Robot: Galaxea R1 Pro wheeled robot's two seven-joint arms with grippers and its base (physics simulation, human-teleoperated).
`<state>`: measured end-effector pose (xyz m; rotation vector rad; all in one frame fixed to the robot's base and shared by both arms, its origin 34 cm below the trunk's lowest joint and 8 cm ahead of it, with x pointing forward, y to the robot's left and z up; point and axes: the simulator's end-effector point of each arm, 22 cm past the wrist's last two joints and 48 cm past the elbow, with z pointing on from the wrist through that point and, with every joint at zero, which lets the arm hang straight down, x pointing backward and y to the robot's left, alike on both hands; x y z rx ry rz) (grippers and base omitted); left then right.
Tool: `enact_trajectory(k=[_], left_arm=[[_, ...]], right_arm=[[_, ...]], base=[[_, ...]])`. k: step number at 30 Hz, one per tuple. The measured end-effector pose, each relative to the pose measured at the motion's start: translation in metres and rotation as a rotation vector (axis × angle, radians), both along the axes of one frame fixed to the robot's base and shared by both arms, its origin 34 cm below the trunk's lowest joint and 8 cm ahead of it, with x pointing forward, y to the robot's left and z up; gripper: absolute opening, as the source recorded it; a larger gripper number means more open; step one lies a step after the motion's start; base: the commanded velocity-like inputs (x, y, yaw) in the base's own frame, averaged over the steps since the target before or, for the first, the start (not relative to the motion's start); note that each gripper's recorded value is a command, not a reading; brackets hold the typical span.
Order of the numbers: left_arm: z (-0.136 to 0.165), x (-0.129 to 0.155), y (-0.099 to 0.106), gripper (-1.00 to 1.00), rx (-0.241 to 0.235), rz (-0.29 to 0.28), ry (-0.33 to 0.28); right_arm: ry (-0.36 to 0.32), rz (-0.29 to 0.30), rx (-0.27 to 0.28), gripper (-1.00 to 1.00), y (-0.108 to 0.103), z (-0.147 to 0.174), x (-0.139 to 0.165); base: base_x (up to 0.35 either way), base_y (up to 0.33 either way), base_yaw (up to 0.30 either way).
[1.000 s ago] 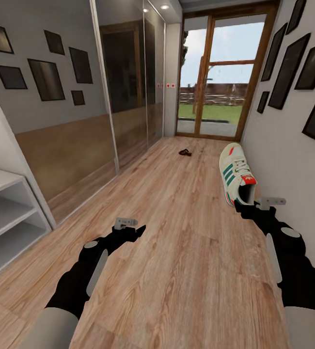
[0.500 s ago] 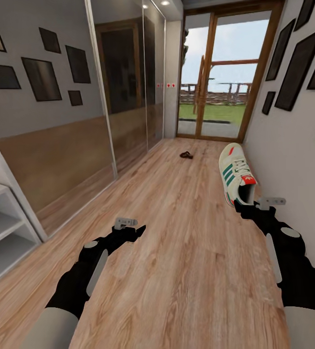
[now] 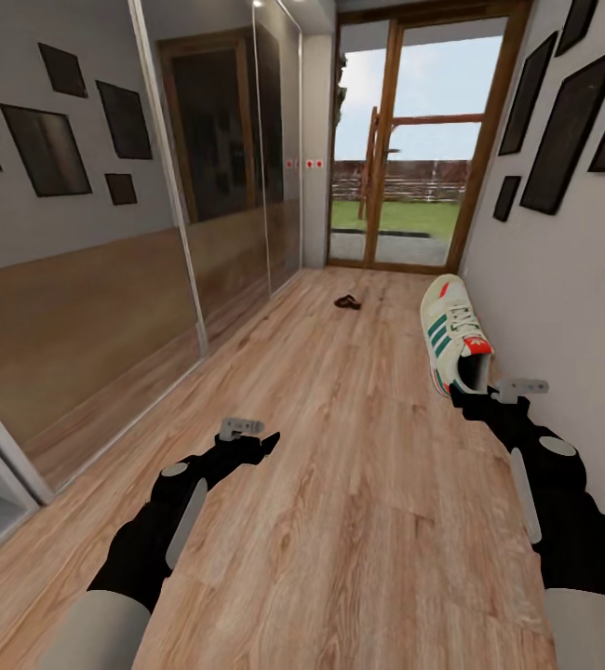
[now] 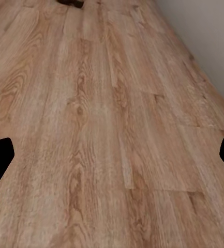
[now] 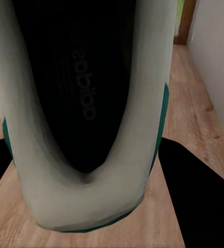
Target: Pick up the two gym shoes and the two sandals from the corridor floor and place them onto the hallstand (shoe rack) in the corridor, making sure they are on the rack and not on the floor. Arrange them so the two gym shoes are next to each other and the two sandals are next to each other.
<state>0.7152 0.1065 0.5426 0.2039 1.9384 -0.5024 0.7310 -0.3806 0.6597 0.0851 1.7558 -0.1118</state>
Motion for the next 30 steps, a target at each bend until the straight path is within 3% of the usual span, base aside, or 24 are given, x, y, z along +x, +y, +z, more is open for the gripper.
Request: enact_trajectory(k=[30], left_arm=[[0.0039, -0.0002, 0.0, 1.0, -0.001, 0.0, -0.006]], right_arm=[[-0.007, 0.0, 0.0, -1.0, 0.0001, 0.0044, -0.0009]], base=[[0.347, -0.006, -0.04]])
